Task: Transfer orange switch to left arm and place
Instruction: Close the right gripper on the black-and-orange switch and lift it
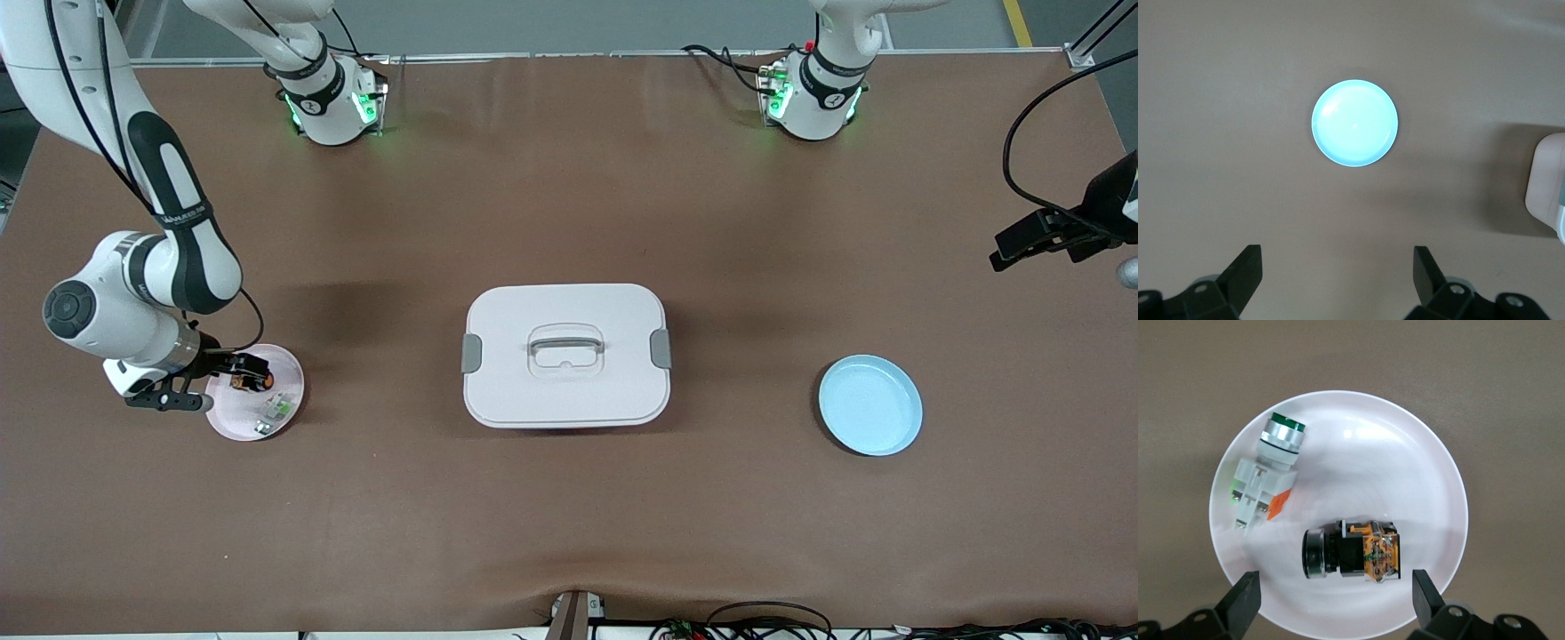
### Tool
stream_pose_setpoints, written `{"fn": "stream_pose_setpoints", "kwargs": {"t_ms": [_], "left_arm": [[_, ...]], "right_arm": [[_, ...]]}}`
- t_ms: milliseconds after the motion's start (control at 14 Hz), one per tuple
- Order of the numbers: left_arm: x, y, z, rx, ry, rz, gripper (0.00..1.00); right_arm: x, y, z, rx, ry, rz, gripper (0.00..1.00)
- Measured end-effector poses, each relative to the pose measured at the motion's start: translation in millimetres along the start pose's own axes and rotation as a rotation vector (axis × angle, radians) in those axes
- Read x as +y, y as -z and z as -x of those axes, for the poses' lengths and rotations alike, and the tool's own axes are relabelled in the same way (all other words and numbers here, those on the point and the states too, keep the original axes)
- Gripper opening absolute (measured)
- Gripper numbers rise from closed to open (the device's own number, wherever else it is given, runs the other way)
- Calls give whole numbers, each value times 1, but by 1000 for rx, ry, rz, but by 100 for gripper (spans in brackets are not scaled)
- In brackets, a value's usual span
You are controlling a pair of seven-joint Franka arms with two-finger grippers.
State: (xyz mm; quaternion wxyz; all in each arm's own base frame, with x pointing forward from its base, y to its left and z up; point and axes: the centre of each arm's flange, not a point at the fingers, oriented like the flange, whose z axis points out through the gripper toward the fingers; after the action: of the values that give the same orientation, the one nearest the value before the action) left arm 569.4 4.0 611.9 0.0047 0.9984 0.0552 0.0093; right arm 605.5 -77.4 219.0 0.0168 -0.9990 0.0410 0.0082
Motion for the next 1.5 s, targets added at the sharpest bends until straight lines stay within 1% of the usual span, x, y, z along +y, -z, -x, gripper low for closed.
{"fn": "stream_pose_setpoints", "kwargs": {"t_ms": [430,1503], "left_arm": [[-1,-1,-1,-2,1,0,100],[-5,-9,-5,-15,10,-1,100]], "right_arm": [[3,-24,-1,-16,4,-1,100],[8,-32,-6,-19,6,-6,100]]}}
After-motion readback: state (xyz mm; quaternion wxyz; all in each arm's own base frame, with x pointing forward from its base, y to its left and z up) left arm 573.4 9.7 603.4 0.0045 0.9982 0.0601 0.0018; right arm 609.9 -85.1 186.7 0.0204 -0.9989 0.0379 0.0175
